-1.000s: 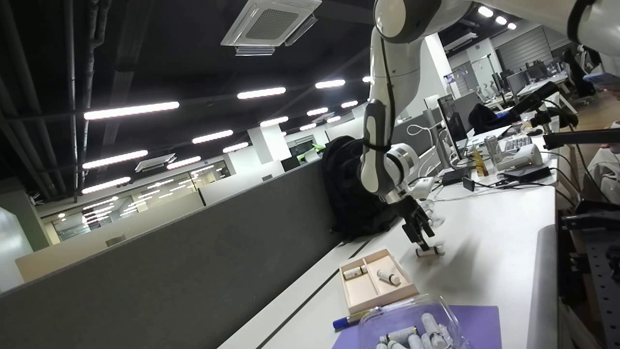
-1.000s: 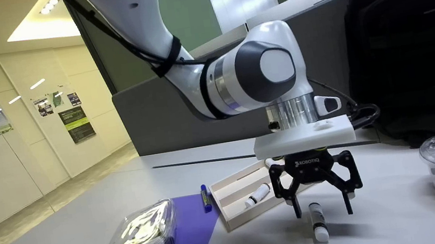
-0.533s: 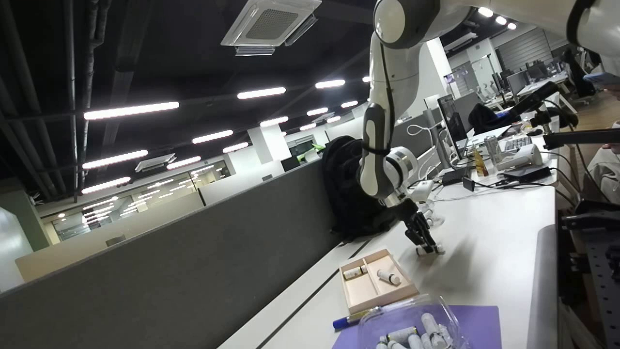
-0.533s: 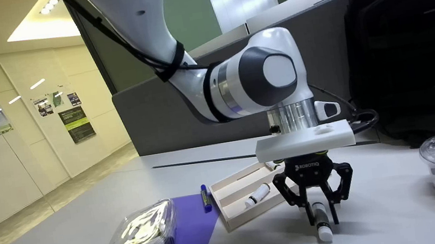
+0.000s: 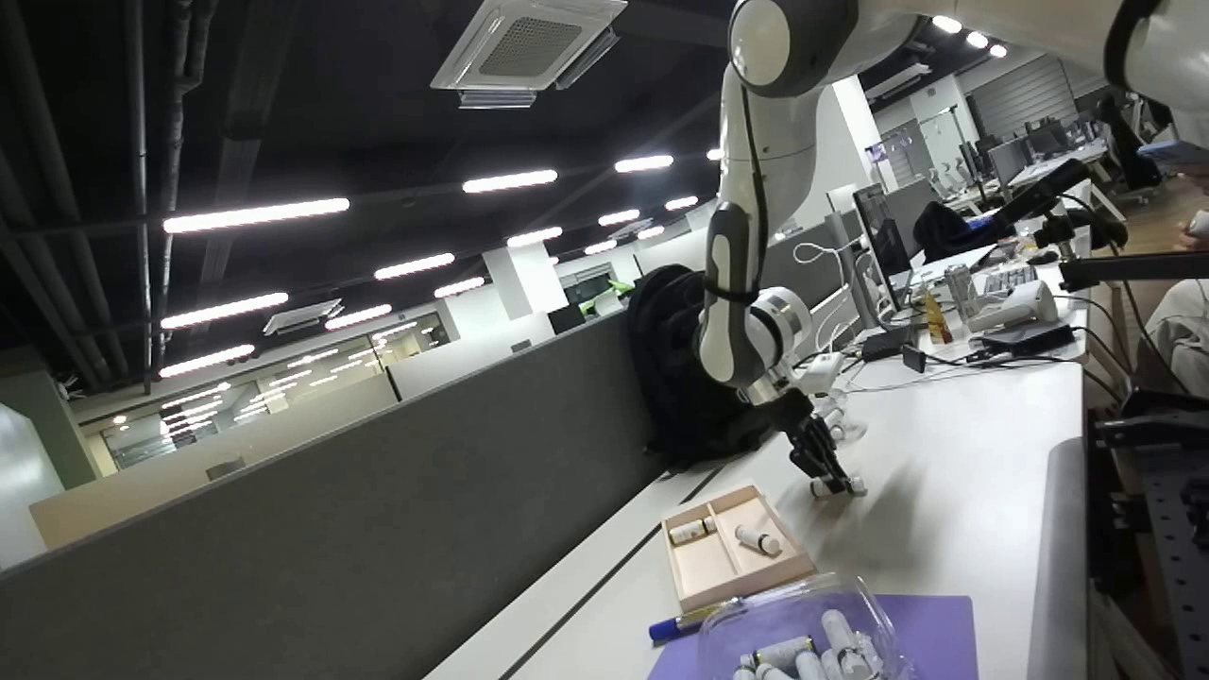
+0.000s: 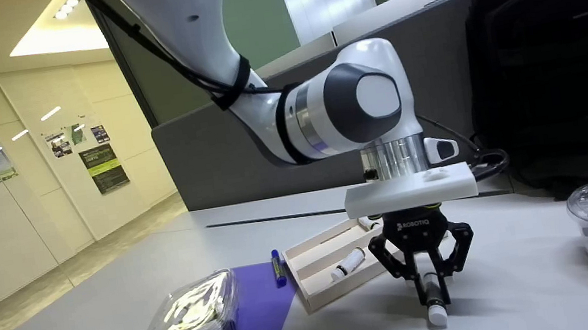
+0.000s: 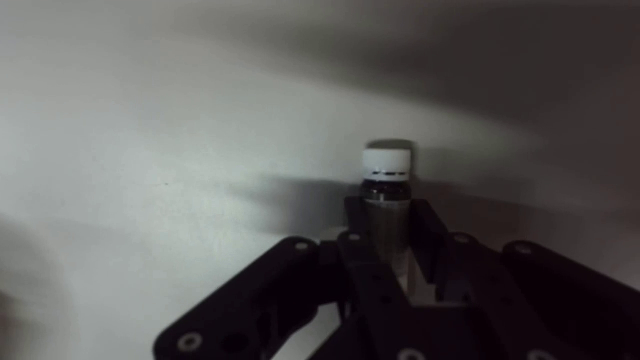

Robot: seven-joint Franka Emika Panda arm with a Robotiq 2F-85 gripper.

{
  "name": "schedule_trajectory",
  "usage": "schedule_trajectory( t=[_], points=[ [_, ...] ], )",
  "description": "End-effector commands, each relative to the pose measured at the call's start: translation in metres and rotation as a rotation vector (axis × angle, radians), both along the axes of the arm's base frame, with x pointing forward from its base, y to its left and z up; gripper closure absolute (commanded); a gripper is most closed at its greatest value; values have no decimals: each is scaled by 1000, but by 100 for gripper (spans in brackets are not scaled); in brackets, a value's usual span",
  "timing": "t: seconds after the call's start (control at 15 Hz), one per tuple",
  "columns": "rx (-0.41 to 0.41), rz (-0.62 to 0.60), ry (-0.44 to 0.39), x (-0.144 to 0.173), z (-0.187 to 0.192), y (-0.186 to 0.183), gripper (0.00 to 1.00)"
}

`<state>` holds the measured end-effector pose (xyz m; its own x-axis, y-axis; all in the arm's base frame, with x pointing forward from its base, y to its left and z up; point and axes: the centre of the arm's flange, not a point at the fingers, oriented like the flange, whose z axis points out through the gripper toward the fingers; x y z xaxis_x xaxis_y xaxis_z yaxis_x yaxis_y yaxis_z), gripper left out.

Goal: Pick the object and put it in the upper segment of the box

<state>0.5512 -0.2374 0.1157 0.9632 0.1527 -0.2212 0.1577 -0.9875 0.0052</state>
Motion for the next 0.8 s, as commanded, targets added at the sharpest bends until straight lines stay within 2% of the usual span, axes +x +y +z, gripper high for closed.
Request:
schedule_trajectory(
  t=[0.0,0.4,0.73],
  points=[
    [25,8,-28,9,24,11,93],
    [80,35,-131,39,77,53,93],
    [64,92,-188,77,98,83,93]
  ],
)
